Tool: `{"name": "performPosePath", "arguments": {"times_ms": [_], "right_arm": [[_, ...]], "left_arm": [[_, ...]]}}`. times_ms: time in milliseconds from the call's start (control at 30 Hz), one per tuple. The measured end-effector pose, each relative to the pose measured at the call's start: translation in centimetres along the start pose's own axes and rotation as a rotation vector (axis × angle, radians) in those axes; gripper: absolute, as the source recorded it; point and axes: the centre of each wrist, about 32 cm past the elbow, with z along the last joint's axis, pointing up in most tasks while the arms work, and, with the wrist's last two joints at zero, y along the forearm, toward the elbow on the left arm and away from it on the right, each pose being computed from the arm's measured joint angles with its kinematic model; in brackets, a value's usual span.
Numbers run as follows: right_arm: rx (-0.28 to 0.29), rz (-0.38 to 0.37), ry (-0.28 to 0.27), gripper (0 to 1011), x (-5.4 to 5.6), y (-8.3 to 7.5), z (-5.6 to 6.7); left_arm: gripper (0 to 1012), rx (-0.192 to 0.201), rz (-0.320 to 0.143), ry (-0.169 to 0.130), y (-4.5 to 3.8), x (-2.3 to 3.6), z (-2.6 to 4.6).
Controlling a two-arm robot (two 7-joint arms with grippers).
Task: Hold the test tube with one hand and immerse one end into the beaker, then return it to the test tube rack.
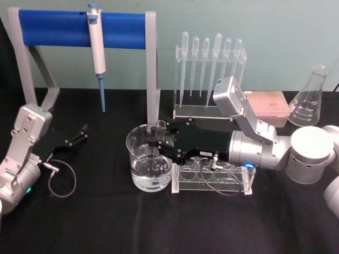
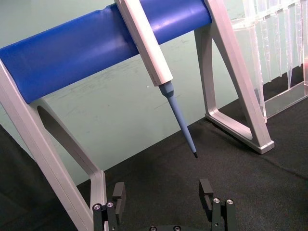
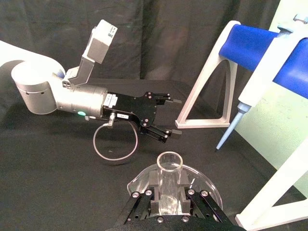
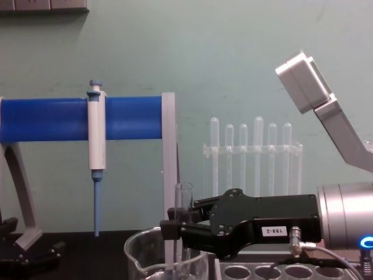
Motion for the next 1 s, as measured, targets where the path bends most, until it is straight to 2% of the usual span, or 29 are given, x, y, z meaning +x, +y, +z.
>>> {"name": "performPosePath", "arguments": {"times_ms": [867, 1000], "right_arm": [[0.0, 0.0, 0.0, 238, 0.0, 0.0, 0.01], [0.01, -0.006, -0.013, 238, 0.04, -0.2, 0.53]], "left_arm": [[1000, 0.0, 0.0, 0.0, 0.0, 0.0, 0.0], [1000, 0.0, 0.0, 0.0, 0.0, 0.0, 0.0]]}}
